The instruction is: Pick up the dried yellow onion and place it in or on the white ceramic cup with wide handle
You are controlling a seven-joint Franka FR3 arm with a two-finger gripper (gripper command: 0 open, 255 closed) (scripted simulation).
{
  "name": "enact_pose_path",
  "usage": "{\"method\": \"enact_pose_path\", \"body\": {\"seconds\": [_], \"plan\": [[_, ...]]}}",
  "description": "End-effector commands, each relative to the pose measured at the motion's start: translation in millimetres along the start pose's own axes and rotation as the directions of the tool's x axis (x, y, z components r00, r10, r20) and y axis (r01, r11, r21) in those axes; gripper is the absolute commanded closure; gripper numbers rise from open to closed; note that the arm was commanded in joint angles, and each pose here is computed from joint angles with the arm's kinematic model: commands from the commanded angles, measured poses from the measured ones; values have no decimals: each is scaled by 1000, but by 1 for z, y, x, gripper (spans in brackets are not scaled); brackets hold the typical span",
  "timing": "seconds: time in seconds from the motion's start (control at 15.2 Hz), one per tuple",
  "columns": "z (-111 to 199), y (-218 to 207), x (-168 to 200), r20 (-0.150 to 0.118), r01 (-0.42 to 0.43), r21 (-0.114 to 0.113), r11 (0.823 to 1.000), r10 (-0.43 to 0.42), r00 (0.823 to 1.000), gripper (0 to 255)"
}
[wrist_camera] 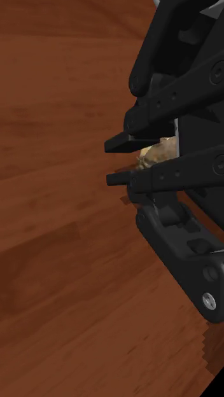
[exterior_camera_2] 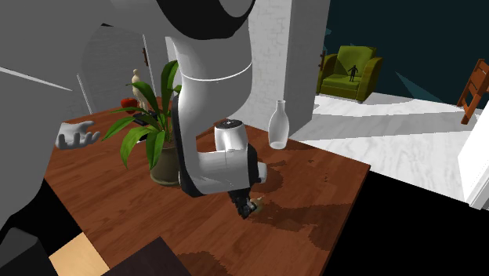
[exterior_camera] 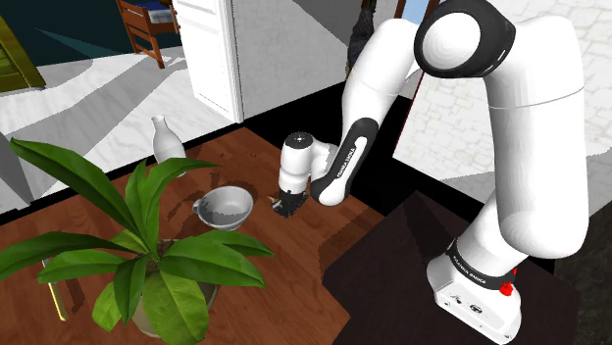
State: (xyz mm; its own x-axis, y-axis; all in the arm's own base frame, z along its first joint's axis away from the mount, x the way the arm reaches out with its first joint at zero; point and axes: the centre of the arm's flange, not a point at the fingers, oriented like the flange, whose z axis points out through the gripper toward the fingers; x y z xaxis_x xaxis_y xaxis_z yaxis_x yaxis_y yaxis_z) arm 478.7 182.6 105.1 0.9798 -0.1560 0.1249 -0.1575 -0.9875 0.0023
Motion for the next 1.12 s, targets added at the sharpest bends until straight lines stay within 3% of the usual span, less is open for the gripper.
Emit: {"method": "enact_pose_path", "body": {"seconds": [0.0, 0.4, 0.46, 0.73, 0.79, 1.06], "plan": [[0, 0, 0, 0, 0, 0, 1000, 0, 1000, 255], [0, 0, 0, 0, 0, 0, 1000, 0, 1000, 255], [0, 0, 0, 0, 0, 0, 1000, 0, 1000, 0], [-12, -15, 27, -146, -49, -13, 999, 47, 988, 0], [-13, -16, 29, -156, -53, -13, 999, 50, 986, 0], [8, -15, 32, -156, -53, -13, 999, 50, 986, 0]]}}
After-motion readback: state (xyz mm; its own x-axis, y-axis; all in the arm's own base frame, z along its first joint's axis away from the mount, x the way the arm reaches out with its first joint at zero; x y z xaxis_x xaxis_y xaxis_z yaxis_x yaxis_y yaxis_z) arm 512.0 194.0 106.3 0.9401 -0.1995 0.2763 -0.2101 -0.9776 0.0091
